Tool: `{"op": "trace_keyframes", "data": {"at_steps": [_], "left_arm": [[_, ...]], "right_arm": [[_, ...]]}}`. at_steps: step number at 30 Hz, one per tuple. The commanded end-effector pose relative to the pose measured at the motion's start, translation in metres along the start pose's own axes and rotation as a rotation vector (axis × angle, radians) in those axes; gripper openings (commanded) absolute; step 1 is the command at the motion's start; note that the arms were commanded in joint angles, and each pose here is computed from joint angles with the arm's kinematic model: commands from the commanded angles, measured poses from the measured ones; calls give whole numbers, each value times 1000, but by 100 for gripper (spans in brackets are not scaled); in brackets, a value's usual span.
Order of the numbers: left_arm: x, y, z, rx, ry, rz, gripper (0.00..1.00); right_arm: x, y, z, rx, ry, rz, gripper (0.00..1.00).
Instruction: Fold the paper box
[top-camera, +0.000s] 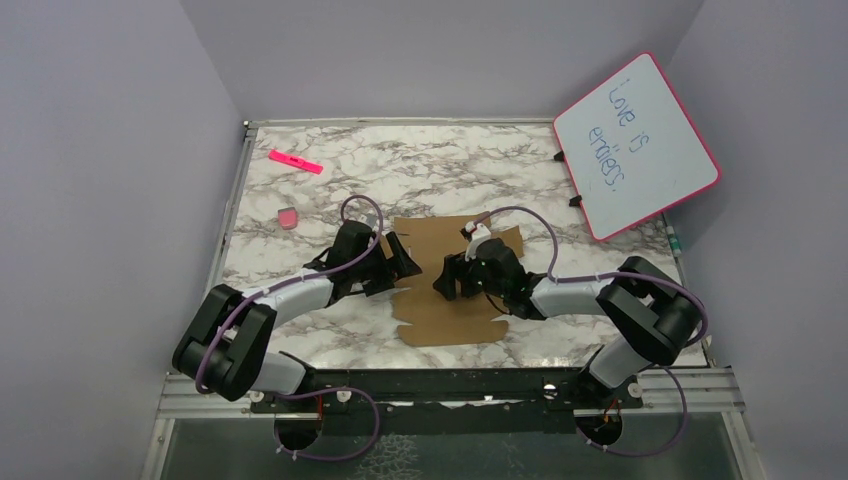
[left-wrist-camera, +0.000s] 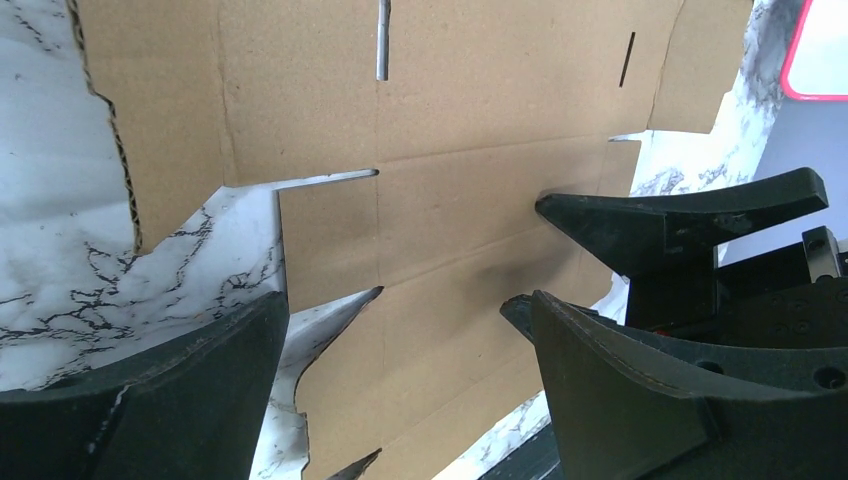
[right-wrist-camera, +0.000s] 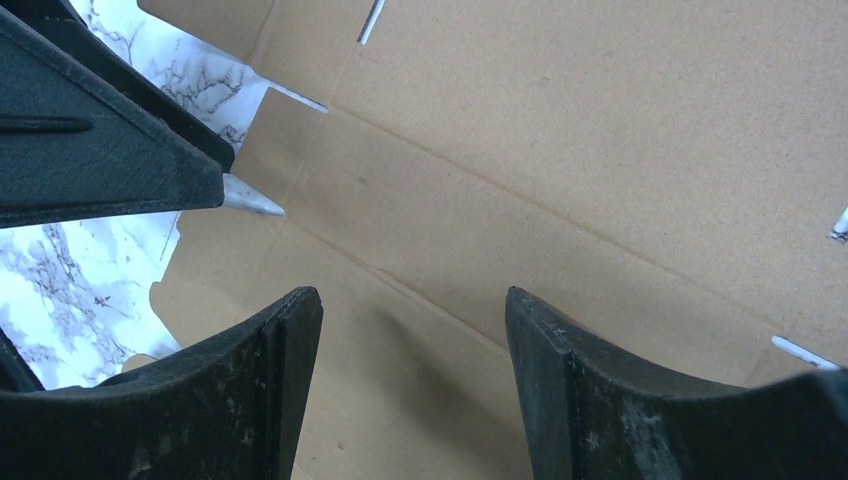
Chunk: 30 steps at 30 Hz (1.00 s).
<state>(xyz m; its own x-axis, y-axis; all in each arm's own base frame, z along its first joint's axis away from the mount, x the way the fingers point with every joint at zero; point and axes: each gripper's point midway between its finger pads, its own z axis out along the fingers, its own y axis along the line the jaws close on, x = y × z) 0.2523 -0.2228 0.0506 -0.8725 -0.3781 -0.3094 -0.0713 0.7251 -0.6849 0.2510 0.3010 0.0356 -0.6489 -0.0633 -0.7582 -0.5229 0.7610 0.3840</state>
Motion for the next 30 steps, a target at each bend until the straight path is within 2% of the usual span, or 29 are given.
{"op": "trace_keyframes", "data": {"at_steps": [1, 12, 30], "left_arm": [[1, -6, -1, 33, 5, -14, 91], [-16, -31, -18, 93, -62, 27, 89], [-9, -62, -4, 146, -18, 98, 84]], "right_arm": [[19, 0, 1, -20, 40, 22, 73], [26, -2, 5, -16, 55, 29, 73], [31, -4, 9, -13, 63, 47, 73]]}}
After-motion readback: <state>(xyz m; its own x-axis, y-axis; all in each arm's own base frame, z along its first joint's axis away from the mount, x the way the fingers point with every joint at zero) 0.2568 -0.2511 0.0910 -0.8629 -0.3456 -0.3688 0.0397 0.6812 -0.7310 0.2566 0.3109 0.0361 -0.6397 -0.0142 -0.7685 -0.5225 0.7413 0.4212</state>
